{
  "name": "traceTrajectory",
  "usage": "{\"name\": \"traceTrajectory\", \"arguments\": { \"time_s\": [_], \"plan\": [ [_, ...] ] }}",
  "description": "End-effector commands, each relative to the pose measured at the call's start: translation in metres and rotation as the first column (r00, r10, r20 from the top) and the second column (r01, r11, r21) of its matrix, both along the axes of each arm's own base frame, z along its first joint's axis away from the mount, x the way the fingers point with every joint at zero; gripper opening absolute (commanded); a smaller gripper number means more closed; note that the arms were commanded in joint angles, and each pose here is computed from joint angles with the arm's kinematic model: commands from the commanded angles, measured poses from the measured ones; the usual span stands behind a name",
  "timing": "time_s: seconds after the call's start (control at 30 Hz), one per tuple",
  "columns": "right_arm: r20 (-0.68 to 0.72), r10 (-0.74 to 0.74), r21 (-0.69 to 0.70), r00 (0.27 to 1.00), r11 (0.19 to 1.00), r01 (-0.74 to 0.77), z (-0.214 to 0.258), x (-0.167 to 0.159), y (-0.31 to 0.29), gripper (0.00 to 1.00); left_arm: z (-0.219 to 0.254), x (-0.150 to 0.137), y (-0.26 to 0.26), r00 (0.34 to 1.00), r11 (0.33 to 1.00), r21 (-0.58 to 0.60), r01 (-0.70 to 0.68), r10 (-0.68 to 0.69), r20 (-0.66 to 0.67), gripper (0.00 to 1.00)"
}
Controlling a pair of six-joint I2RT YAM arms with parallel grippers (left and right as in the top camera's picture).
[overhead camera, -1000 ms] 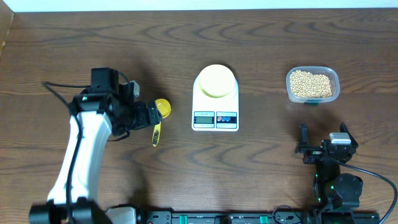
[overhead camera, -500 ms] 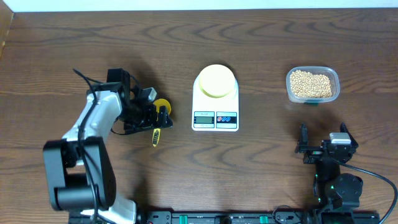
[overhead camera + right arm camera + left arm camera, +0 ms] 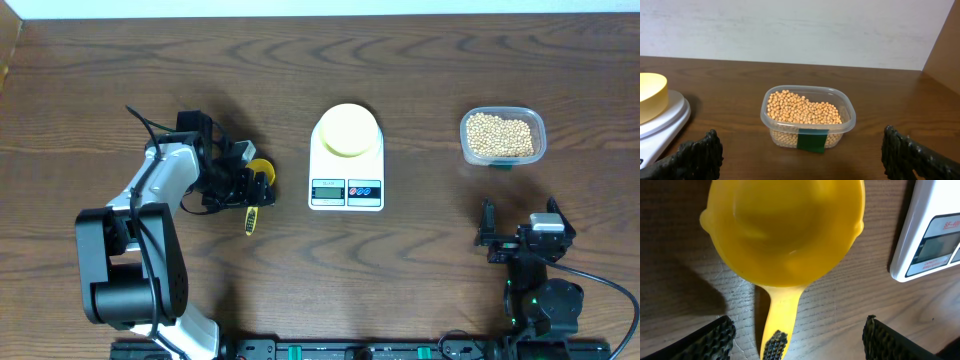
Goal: Scoop item into bowl and weigh 50g on scale
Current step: 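Lower the left gripper and close it on the yellow scoop handle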
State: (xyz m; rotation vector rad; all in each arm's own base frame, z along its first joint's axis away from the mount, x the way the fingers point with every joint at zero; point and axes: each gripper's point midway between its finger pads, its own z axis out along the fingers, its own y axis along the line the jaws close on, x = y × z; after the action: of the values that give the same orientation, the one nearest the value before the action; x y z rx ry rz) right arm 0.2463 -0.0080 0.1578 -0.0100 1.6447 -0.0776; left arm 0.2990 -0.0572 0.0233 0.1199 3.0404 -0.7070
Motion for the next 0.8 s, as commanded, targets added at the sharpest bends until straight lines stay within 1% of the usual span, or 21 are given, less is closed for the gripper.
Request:
{"name": "traceTrajectory", "arguments": {
  "time_s": [0.0, 0.33, 0.5, 0.7, 0.77],
  "plan": [
    [0.002, -0.003, 0.016, 1.000, 1.000, 0.003, 0.000, 0.000, -0.001, 0.99, -0.007, -0.008, -0.002, 0.999, 1.000, -0.008, 0.019, -0.019, -0.026, 0.84],
    [0.002, -0.003, 0.016, 1.000, 1.000, 0.003, 0.000, 0.000, -0.001, 0.99, -0.018, -0.018, -0.003, 0.998, 1.000, -0.013, 0.018, -0.019, -0.052, 0.84],
    [0.002, -0.003, 0.016, 1.000, 1.000, 0.003, 0.000, 0.000, -0.001, 0.99, -0.021, -0.019, -0.014, 1.000, 0.996, -0.087, 0.013, -0.015, -0.027, 0.83],
    [0.002, -0.003, 0.016, 1.000, 1.000, 0.003, 0.000, 0.000, -0.001, 0.99, -0.028, -0.023, -0.014, 1.000, 0.997, -0.082, 0.013, -0.016, -0.026, 0.83],
    [0.002, -0.003, 0.016, 1.000, 1.000, 0.003, 0.000, 0.000, -0.001, 0.99, -0.033, -0.025, -0.009, 0.999, 0.998, -0.053, 0.015, -0.016, -0.032, 0.83]
  ]
}}
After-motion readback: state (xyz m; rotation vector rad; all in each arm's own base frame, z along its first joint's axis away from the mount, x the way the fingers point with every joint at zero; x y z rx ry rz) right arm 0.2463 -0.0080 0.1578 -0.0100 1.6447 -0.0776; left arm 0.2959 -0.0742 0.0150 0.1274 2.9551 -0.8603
